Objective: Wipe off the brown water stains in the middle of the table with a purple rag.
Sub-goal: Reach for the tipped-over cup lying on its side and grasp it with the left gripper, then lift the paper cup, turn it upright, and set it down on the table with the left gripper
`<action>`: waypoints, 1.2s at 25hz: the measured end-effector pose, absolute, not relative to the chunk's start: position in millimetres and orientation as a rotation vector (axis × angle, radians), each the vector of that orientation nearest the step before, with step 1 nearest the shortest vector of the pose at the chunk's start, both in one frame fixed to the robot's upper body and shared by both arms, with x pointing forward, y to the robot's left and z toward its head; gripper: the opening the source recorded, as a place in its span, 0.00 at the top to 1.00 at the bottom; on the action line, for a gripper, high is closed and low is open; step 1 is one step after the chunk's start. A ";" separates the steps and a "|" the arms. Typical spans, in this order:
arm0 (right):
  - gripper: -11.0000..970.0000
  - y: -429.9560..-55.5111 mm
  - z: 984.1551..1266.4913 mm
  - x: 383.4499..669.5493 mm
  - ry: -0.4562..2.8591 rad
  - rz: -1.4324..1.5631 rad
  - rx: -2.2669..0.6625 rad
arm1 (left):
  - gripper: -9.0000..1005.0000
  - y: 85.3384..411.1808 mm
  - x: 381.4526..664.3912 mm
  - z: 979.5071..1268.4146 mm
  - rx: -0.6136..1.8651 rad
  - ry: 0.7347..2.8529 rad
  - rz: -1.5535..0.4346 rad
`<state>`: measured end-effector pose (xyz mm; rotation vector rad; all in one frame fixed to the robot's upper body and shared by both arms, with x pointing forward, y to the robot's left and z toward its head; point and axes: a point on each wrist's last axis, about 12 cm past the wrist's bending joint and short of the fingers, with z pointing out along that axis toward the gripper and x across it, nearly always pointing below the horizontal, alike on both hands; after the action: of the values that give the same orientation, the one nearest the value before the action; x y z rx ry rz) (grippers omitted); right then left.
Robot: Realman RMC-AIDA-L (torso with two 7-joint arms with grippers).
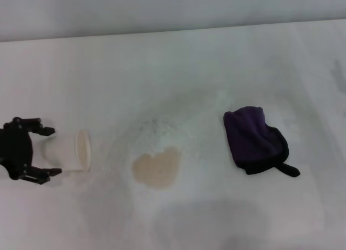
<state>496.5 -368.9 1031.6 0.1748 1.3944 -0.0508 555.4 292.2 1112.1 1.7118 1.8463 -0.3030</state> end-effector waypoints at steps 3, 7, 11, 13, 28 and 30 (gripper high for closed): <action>0.10 -368.8 1031.8 496.7 1.394 -0.053 0.172 | 0.15 287.8 558.1 1107.3 1.718 1.843 -0.325; 0.10 -369.2 1030.9 495.9 1.399 -0.055 0.174 | 0.15 286.4 561.3 1098.8 1.712 1.848 -0.322; 0.10 -369.4 1030.7 495.5 1.400 -0.056 0.174 | 0.16 287.9 563.9 1095.7 1.686 1.830 -0.296; 0.10 -368.6 1031.0 496.6 1.400 -0.054 0.172 | 0.16 287.3 564.3 1095.0 1.685 1.816 -0.294; 0.10 -366.9 1034.1 504.0 1.406 -0.041 0.123 | 0.35 278.0 563.1 1096.9 1.465 1.701 -0.435; 0.10 -365.9 1036.5 506.5 1.400 -0.035 0.093 | 0.36 276.3 561.0 1095.1 1.376 1.683 -0.490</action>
<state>506.5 -365.9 1036.5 0.0930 1.4003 -0.0347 561.0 276.3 1095.1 1.3762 1.6835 -0.4898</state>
